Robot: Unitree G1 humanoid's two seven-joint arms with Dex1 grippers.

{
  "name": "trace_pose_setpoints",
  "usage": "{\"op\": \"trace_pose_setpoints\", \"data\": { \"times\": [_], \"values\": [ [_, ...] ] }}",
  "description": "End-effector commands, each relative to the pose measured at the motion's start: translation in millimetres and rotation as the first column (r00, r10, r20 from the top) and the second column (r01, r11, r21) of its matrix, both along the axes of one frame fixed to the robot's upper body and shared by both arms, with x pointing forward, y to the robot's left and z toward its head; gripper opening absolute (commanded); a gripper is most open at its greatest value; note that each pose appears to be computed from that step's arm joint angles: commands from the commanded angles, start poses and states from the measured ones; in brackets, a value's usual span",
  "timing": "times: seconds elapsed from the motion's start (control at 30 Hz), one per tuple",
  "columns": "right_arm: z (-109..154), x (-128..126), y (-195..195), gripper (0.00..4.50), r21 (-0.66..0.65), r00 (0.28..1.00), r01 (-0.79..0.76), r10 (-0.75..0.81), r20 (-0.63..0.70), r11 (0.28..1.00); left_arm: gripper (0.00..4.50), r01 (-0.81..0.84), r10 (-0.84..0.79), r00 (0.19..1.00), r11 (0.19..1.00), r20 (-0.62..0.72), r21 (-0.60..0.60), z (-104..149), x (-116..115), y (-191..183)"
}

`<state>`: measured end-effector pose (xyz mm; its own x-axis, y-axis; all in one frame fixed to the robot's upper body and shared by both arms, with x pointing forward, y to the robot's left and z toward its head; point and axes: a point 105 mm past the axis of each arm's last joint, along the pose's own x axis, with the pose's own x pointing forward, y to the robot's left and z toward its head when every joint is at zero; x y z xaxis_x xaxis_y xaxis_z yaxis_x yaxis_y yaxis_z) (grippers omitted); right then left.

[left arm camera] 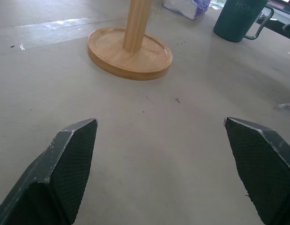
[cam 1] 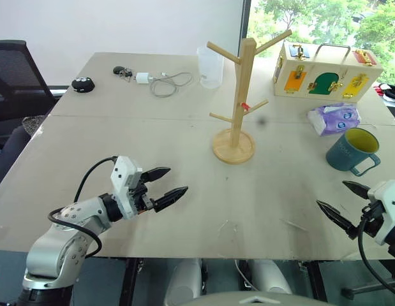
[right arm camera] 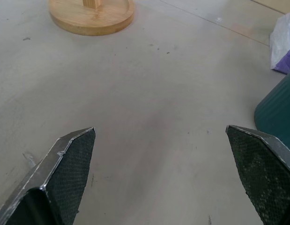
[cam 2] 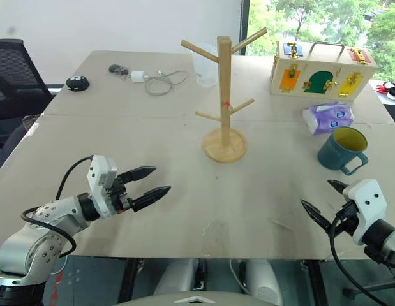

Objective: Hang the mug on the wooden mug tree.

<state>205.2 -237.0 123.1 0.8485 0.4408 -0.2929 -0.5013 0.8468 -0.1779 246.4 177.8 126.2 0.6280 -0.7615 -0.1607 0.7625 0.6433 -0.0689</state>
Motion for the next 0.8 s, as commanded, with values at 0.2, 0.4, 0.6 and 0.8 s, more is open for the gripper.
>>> {"op": "trace_pose_setpoints", "data": {
  "times": [0.2, 0.4, 0.6, 0.8],
  "values": [
    [16.5, 26.7, -46.7, 4.50, -0.134, 0.887, 0.450, -0.424, 0.181, 0.883, 4.45, 0.370, -0.367, 0.910, 0.929, 0.195, 0.023, 58.2, -25.0, -32.2],
    [12.3, 31.3, -65.3, 4.50, -0.102, 0.791, 0.607, -0.587, 0.174, 0.788, 4.45, 0.515, -0.513, 0.828, 0.856, 0.224, 0.056, 70.1, -36.2, -53.7],
    [2.8, 38.5, -68.3, 4.50, 0.001, 0.714, 0.695, -0.689, 0.124, 0.719, 4.45, 0.544, -0.545, 0.806, 0.836, 0.230, 0.073, 72.6, -37.0, -61.5],
    [-3.2, 44.8, -73.4, 3.90, 0.033, 0.648, 0.753, -0.750, 0.131, 0.657, 4.50, 0.563, -0.566, 0.788, 0.822, 0.243, 0.086, 78.8, -40.0, -67.9]
  ]
}}
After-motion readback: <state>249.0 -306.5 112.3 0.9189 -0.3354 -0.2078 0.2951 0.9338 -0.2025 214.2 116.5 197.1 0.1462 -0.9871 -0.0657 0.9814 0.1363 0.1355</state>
